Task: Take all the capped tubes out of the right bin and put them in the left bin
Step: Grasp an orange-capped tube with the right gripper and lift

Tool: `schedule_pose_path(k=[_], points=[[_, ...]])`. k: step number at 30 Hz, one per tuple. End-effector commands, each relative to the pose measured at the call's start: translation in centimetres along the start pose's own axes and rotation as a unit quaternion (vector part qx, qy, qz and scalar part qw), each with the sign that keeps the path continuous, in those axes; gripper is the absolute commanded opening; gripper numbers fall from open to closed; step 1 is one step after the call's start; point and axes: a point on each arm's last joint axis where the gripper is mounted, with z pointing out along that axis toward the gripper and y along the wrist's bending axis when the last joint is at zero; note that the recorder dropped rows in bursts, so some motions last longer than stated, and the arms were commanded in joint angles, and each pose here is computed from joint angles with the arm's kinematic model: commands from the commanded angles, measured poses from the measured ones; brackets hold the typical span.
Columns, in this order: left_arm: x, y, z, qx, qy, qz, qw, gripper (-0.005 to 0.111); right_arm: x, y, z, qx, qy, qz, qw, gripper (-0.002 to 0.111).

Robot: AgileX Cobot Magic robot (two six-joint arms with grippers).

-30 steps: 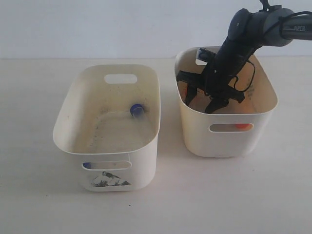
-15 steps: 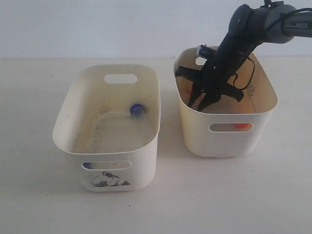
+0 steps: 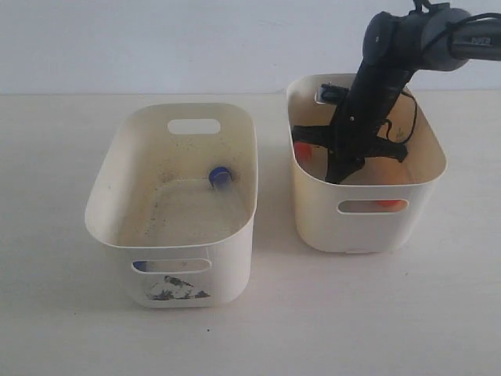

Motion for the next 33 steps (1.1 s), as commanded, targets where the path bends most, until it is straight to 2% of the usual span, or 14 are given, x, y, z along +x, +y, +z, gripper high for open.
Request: schedule_pose_path(k=[1, 2, 4, 6, 7, 13, 24, 33], points=[[-0.1, 0.0, 0.0, 0.002, -0.003, -0.006, 1.000, 0.004, 0.2, 0.3, -1.8, 0.000, -0.016, -0.030, 0.999, 0.002], [-0.1, 0.0, 0.0, 0.002, -0.003, -0.006, 1.000, 0.004, 0.2, 0.4, -2.1, -0.001, -0.019, -0.034, 0.999, 0.005], [-0.1, 0.0, 0.0, 0.002, -0.003, -0.006, 1.000, 0.004, 0.3, 0.7, -2.7, -0.008, -0.024, -0.035, 0.999, 0.032], [-0.1, 0.0, 0.0, 0.002, -0.003, -0.006, 1.000, 0.004, 0.3, 0.8, -2.6, -0.016, -0.022, -0.030, 0.999, 0.052], [-0.1, 0.0, 0.0, 0.002, -0.003, -0.006, 1.000, 0.004, 0.3, 0.8, -2.3, -0.020, -0.019, -0.027, 0.999, 0.054], [-0.1, 0.0, 0.0, 0.002, -0.003, -0.006, 1.000, 0.004, -0.3, 1.7, -1.7, -0.080, -0.038, 0.001, 0.996, 0.054], [-0.1, 0.0, 0.0, 0.002, -0.003, -0.006, 1.000, 0.004, -0.5, 1.9, -0.2, -0.098, -0.031, 0.012, 0.995, 0.054], [-0.1, 0.0, 0.0, 0.002, -0.003, -0.006, 1.000, 0.004, 0.2, 2.8, 2.5, -0.084, 0.005, -0.005, 0.996, 0.054]])
